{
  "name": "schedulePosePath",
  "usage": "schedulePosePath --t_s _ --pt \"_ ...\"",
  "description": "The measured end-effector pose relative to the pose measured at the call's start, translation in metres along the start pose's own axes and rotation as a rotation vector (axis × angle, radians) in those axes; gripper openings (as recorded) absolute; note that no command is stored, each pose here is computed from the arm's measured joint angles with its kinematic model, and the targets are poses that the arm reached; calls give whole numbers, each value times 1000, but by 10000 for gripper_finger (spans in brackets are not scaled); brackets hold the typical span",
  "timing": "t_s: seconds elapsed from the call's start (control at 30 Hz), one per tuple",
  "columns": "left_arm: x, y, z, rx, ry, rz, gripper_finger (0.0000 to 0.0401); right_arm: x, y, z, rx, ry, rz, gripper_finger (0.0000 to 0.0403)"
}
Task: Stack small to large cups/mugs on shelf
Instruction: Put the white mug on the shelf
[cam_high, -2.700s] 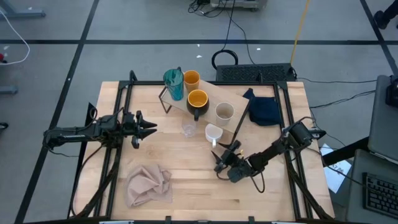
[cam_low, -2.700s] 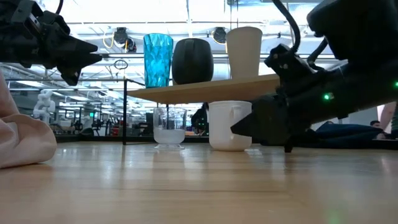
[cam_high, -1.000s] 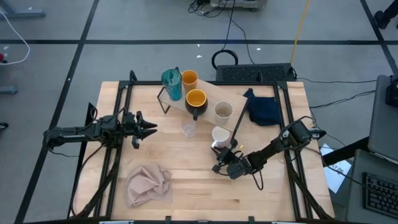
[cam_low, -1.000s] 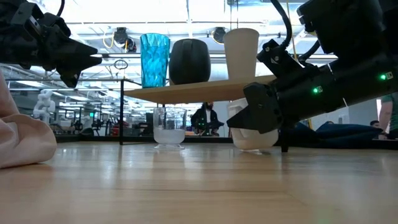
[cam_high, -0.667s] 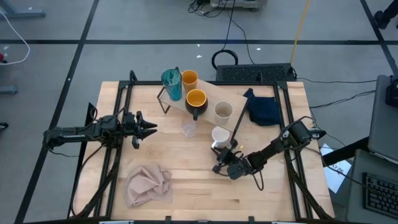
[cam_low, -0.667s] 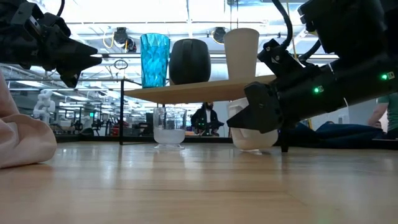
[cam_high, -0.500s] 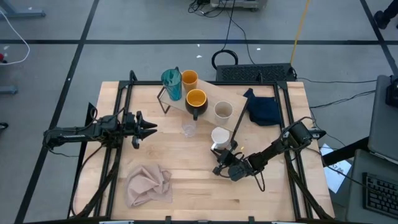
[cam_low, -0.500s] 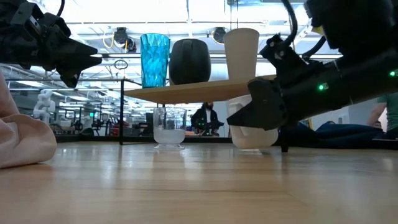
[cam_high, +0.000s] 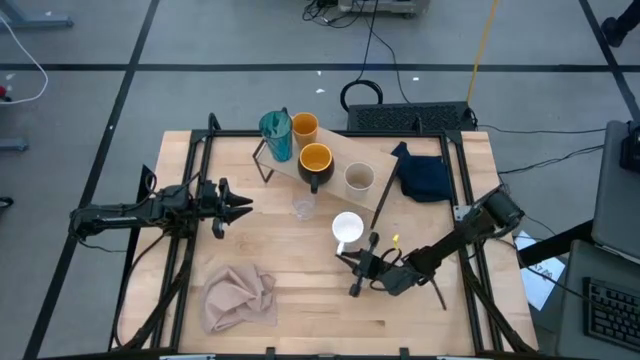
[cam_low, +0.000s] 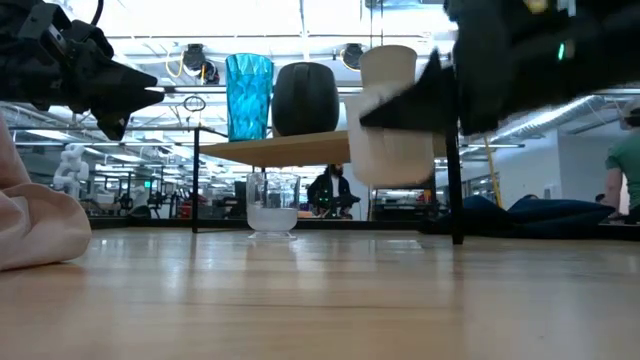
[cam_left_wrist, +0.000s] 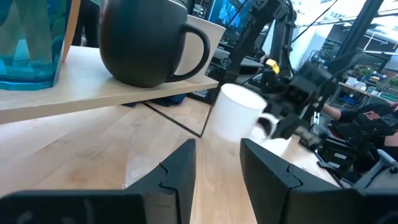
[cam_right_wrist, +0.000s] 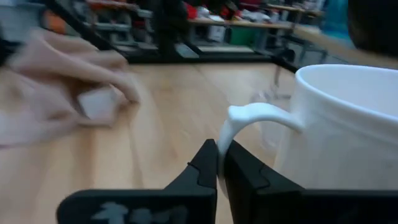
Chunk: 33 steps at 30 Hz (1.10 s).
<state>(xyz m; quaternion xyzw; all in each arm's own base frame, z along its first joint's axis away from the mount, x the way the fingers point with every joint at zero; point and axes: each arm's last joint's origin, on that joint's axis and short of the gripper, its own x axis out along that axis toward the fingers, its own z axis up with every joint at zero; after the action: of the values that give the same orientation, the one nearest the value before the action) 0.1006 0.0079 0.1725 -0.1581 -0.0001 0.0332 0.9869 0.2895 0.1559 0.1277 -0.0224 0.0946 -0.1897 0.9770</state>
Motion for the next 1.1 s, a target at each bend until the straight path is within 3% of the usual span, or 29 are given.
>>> schedulePosePath --t_s 0.37,0.7,1.1 --pt "0 0 0 1 5 -6 124 -31 -14 65 17 -44 186 1" --pt "0 0 -1 25 9 -6 124 -73 -30 117 -9 -182 321 1" --pt "0 0 -1 26 9 -5 124 -87 -43 133 -17 -212 371 1"
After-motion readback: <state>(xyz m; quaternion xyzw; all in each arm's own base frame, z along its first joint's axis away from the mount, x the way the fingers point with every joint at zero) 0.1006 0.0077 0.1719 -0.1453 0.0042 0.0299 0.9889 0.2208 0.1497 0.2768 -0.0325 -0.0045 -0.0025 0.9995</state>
